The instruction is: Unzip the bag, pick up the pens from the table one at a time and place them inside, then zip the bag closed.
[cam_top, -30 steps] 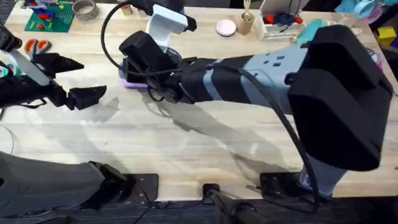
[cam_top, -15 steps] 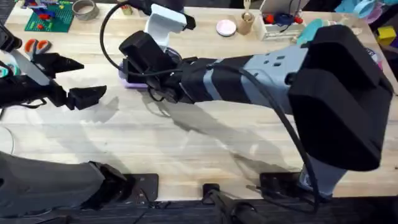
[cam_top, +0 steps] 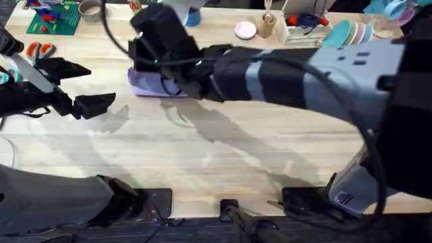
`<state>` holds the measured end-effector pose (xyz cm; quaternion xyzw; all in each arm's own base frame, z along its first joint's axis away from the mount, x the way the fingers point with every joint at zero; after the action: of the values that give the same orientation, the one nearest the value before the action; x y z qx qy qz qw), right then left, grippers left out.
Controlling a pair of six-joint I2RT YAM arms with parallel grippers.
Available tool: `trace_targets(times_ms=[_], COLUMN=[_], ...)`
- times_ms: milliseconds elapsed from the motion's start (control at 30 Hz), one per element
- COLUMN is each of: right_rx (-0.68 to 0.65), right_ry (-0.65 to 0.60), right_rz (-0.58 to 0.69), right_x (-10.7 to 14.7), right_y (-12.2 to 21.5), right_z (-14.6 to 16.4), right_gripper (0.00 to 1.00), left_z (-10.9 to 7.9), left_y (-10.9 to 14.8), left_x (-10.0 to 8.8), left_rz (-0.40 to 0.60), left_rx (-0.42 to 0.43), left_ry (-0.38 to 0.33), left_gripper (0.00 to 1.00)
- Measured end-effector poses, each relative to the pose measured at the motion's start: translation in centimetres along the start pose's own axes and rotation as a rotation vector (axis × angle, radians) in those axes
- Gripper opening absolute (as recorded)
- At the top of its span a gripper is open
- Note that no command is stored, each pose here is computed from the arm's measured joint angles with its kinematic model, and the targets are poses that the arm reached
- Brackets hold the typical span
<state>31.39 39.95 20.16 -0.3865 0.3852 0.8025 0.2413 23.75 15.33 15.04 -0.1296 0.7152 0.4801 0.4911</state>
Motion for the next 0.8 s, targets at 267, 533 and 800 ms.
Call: trace_targets(times_ms=[267,533,800], right_rx=[0.034,0.033,-0.073], right_ry=[-0.021,-0.02,0.022], right_rz=[-0.028,-0.027,0.049], right_x=[-1.6,-1.6,-0.8], right_y=[0.0,0.0,0.0], right_z=[-1.8,-1.8,-0.8], right_gripper=[0.028,0.028,0.05], left_z=[0.0,0.0,0.0], left_y=[0.0,0.0,0.0], left_x=[0.0,0.0,0.0], left_rz=[0.0,0.0,0.0], left_rx=[0.0,0.0,0.0], left_ry=[0.0,0.0,0.0], left_gripper=[0.993,0.993,0.993])
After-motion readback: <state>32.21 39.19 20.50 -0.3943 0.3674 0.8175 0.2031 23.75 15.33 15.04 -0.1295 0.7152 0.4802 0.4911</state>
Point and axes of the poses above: each hand's point on the last joint's axis, 136 mm out from that joint toward the fingers, its own y axis back along the fingers, its own z axis along the line the jaws close on, x = y × z, the point moved 8 cm from there along y, back along the fingers, and after that the axes turned 9 degrees about y, right-handed, at the moved point
